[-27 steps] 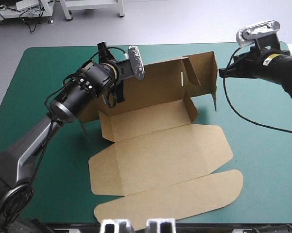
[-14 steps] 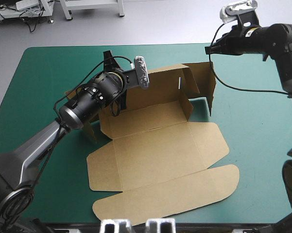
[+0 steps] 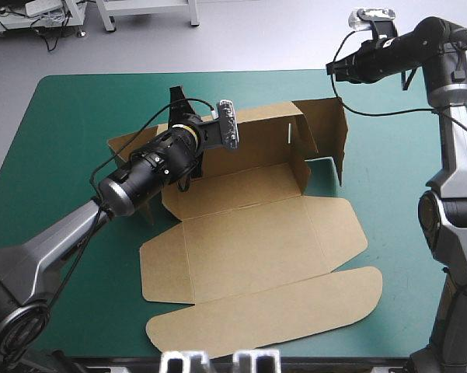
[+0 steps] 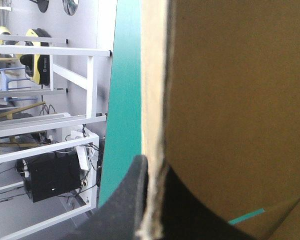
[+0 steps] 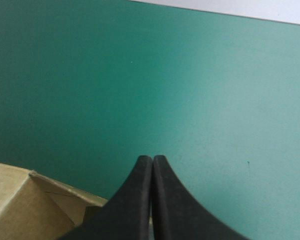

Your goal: Fold the box

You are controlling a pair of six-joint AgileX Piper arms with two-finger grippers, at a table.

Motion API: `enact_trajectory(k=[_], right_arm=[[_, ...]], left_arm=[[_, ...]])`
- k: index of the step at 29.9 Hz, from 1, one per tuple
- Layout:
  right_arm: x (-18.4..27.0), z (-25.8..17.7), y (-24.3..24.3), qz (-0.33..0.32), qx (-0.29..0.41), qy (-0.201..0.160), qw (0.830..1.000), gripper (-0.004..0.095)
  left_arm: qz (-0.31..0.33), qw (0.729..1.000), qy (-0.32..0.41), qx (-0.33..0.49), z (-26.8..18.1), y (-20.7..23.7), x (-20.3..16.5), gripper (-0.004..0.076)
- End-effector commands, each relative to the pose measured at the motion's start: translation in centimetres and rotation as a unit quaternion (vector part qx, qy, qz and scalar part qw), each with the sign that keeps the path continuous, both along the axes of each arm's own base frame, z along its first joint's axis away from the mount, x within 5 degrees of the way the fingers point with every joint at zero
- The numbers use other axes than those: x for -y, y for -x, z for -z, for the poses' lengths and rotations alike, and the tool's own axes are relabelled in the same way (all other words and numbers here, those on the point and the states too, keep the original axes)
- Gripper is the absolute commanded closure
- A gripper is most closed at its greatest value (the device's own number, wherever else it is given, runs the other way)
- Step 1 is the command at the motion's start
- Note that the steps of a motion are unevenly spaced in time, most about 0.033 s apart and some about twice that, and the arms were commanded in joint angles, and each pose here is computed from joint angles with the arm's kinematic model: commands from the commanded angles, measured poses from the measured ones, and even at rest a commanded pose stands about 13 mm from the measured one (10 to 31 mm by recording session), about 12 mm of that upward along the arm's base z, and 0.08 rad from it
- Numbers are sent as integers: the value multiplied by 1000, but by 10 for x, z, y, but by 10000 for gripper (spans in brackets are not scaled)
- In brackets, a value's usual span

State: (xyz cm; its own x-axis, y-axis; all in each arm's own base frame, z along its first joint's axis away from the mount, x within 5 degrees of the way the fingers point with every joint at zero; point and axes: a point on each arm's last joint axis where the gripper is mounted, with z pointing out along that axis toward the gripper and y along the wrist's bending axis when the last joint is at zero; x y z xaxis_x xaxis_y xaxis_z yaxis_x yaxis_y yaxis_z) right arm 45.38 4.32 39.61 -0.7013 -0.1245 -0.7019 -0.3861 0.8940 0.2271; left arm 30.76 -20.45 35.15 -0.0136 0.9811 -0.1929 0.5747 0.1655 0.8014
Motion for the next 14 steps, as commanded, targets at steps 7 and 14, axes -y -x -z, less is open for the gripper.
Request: enact_trajectory(k=[7, 14], right_arm=[[-3, 0, -14, 6, 34, -55, 998, 928], [-5, 19, -13, -23, -23, -40, 999, 928]], left_arm=[[10, 996, 55, 75, -34, 6, -2, 734], [15, 995, 47, 85, -35, 6, -2, 734]])
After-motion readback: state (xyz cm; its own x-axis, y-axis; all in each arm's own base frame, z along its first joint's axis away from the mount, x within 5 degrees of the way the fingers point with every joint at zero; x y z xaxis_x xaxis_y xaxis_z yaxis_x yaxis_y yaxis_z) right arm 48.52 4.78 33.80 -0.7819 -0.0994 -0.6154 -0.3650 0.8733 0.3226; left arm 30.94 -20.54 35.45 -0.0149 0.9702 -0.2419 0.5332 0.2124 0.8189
